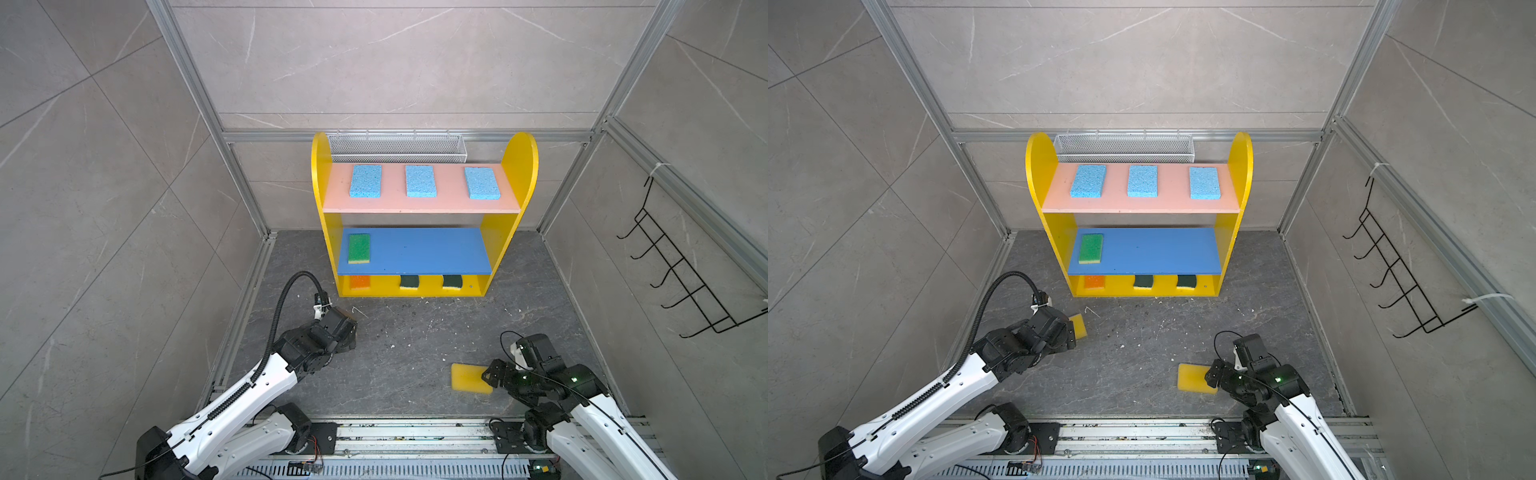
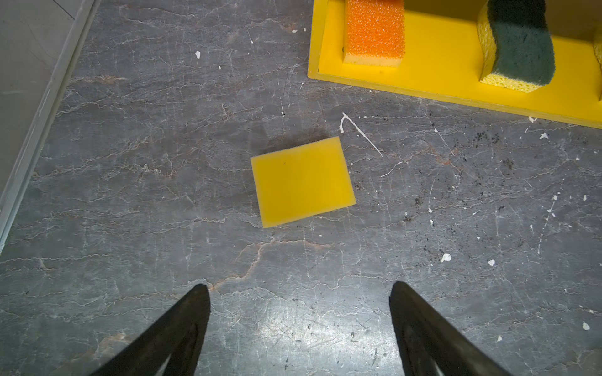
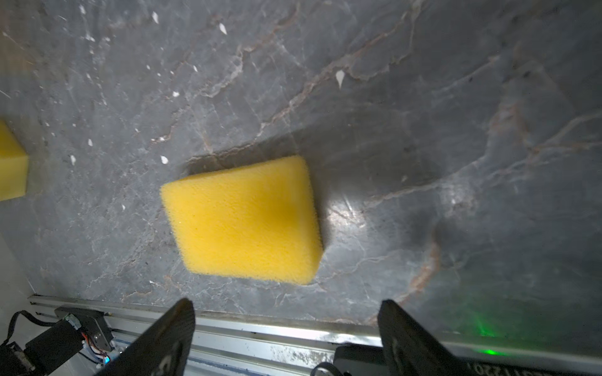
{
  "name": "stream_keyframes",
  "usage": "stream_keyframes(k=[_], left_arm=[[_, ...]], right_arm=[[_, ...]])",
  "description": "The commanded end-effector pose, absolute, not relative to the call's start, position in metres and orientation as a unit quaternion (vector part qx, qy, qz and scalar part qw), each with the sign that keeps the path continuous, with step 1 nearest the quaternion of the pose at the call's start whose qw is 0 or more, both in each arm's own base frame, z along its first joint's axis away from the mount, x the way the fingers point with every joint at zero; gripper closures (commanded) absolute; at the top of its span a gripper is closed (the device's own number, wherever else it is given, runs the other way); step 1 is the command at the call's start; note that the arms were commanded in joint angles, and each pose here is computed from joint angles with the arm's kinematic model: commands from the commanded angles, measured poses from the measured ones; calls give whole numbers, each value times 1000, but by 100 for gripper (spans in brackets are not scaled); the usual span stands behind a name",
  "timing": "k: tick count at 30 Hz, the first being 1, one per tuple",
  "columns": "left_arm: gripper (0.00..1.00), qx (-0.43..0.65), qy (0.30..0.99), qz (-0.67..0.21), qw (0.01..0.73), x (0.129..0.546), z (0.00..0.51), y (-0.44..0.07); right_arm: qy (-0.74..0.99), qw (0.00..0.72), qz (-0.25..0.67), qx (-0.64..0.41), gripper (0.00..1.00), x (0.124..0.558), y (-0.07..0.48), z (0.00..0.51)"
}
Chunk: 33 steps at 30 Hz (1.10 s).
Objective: Place and organize the cleaning sponges onto the shelf
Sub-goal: 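Lower the right gripper over the yellow sponge nearest the robot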
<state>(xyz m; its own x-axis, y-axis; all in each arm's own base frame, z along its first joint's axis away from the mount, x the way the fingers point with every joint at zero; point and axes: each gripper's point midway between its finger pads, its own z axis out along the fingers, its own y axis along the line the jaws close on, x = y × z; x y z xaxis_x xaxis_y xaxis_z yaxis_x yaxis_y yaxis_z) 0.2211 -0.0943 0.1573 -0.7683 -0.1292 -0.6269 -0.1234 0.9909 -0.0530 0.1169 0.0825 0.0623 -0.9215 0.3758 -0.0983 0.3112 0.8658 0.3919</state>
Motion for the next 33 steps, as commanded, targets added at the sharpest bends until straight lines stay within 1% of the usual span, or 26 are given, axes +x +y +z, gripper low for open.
stream_keyframes(k=[1, 7, 13, 16, 20, 25, 29, 33], left_arm=[[11, -61, 935, -17, 349, 220, 165, -94], [11, -66, 928, -21, 365, 213, 175, -84], [11, -66, 926, -17, 372, 212, 180, -81], [11, -66, 926, -18, 372, 213, 179, -82], [11, -64, 928, -13, 366, 213, 176, -81], [11, -66, 927, -15, 369, 211, 176, -80], [11, -69, 925, -16, 372, 210, 176, -77], [11, -70, 924, -13, 375, 206, 178, -73]], right_arm=[[965, 56, 171, 192, 9, 111, 81, 50], [970, 28, 173, 167, 10, 119, 99, 29], [979, 38, 164, 113, 10, 133, 137, 23], [979, 46, 177, 91, 10, 142, 160, 23], [973, 78, 203, 74, 10, 161, 186, 36], [964, 94, 245, 51, 10, 180, 228, 49], [957, 107, 270, 26, 10, 189, 265, 57], [944, 122, 306, 14, 10, 193, 291, 78]])
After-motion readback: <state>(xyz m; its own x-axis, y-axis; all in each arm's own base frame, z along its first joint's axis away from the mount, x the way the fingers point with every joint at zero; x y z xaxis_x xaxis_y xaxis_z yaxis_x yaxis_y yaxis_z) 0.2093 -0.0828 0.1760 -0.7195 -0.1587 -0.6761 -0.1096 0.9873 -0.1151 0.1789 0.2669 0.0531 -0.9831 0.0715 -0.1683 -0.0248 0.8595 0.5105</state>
